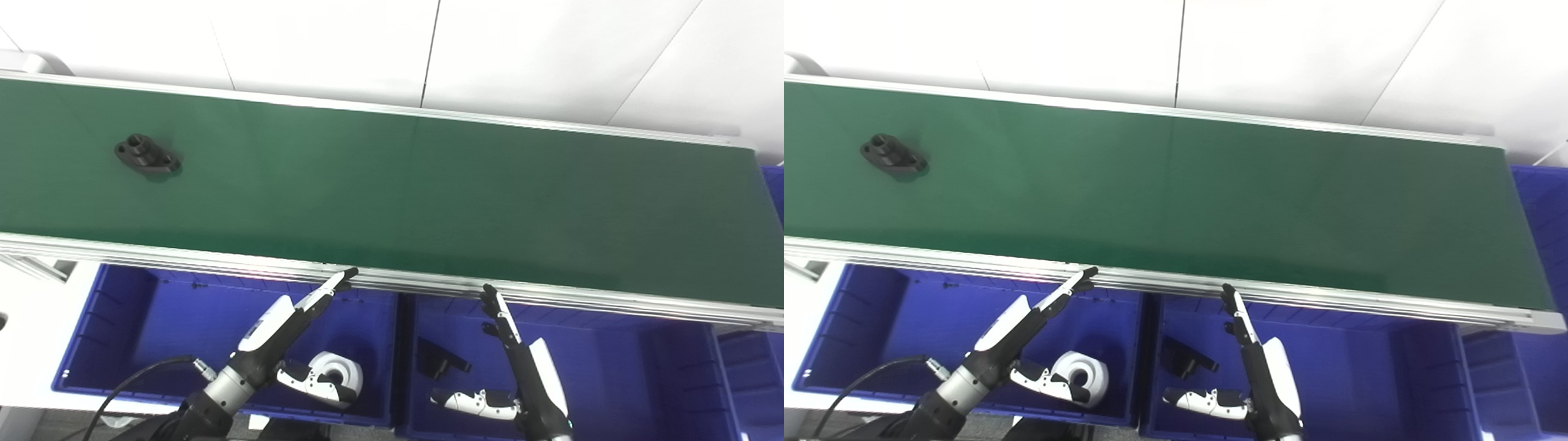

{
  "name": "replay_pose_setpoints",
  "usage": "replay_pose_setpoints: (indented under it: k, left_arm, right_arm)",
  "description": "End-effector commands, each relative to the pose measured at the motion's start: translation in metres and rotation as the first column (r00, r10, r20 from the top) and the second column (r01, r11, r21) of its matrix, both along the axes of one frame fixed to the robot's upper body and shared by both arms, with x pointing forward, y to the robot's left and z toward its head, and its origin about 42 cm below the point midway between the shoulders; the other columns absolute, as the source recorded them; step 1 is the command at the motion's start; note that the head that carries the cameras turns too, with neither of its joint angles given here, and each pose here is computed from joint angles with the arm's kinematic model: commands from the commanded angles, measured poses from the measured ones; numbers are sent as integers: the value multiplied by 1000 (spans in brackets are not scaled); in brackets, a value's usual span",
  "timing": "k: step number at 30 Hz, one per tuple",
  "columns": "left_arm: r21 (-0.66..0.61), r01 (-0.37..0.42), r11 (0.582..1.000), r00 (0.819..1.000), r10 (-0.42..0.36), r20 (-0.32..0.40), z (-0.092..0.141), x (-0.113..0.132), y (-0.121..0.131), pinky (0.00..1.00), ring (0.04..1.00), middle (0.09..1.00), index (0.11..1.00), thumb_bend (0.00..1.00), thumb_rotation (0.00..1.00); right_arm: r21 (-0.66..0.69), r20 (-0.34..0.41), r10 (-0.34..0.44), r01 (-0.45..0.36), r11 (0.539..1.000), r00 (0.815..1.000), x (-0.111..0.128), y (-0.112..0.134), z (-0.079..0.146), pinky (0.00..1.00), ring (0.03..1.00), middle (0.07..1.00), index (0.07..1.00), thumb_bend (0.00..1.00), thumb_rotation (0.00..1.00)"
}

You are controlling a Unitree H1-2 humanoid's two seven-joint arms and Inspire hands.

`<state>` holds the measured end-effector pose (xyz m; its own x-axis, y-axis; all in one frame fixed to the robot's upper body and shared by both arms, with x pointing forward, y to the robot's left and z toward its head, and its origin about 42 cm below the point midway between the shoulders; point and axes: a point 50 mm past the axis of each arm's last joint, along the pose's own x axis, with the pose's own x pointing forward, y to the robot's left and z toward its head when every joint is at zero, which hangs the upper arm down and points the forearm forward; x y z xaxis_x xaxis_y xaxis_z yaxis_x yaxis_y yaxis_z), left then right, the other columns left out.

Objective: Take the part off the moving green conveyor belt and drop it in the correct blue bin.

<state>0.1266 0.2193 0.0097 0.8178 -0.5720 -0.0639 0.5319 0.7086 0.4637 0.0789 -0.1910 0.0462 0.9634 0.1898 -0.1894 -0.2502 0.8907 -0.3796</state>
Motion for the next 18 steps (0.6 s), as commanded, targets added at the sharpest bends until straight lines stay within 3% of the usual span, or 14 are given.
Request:
replay_pose_setpoints:
  k: [1,14,18]
  left_arm:
    - [-13,11,1000,998,-10,63,9,9,5,944,990,1000,1000,922,389]
    - [-24,17,1000,999,-16,52,3,8,-4,930,983,1000,1000,921,368]
    - [-33,9,999,999,-7,51,-1,9,-12,866,943,984,969,924,342]
  right_arm:
    - [24,78,8,-10,1000,997,2,2,10,848,936,953,997,913,290]
    - [39,75,12,-15,999,997,2,-7,3,841,932,954,996,900,264]
    - [19,84,24,-25,999,996,1,-16,-1,857,961,975,1000,884,278]
